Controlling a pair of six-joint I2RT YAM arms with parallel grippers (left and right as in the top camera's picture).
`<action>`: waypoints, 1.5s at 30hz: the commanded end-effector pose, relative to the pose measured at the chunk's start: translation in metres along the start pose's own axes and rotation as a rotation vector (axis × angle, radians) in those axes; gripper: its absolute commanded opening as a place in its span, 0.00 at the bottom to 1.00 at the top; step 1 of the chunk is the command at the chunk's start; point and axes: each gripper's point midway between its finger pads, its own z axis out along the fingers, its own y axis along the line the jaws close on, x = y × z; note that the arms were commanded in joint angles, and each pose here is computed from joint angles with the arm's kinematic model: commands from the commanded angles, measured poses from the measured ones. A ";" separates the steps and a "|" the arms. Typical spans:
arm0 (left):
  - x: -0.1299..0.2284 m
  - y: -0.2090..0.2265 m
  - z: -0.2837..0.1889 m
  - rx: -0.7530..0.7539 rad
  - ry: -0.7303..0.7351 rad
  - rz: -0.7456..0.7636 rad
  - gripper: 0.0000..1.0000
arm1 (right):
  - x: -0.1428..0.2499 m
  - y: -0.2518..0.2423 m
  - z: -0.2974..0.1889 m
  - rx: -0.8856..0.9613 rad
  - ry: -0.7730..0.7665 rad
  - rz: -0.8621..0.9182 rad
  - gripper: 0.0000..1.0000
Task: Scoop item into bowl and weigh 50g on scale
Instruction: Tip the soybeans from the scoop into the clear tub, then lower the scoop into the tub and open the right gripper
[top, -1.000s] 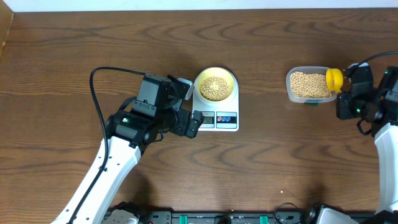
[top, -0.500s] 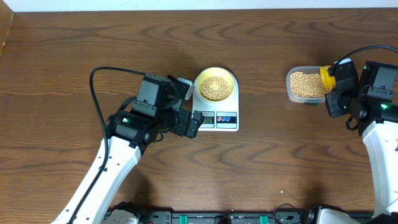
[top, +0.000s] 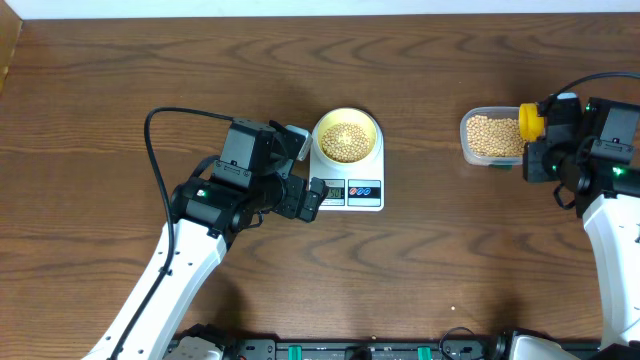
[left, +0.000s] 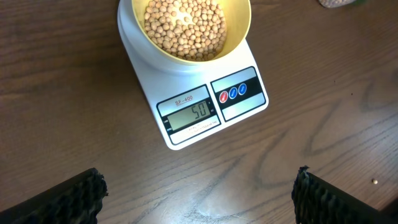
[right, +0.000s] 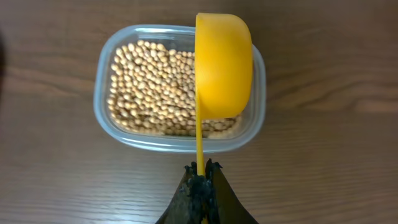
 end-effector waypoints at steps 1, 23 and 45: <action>-0.001 0.002 0.000 -0.010 -0.003 0.012 0.98 | -0.006 0.014 -0.005 -0.076 -0.021 0.286 0.01; -0.001 0.002 0.000 -0.010 -0.003 0.011 0.98 | 0.009 0.021 0.020 -0.114 0.081 0.469 0.35; -0.001 0.002 0.000 -0.010 -0.003 0.011 0.98 | -0.028 0.018 -0.033 -0.112 -0.135 0.437 0.98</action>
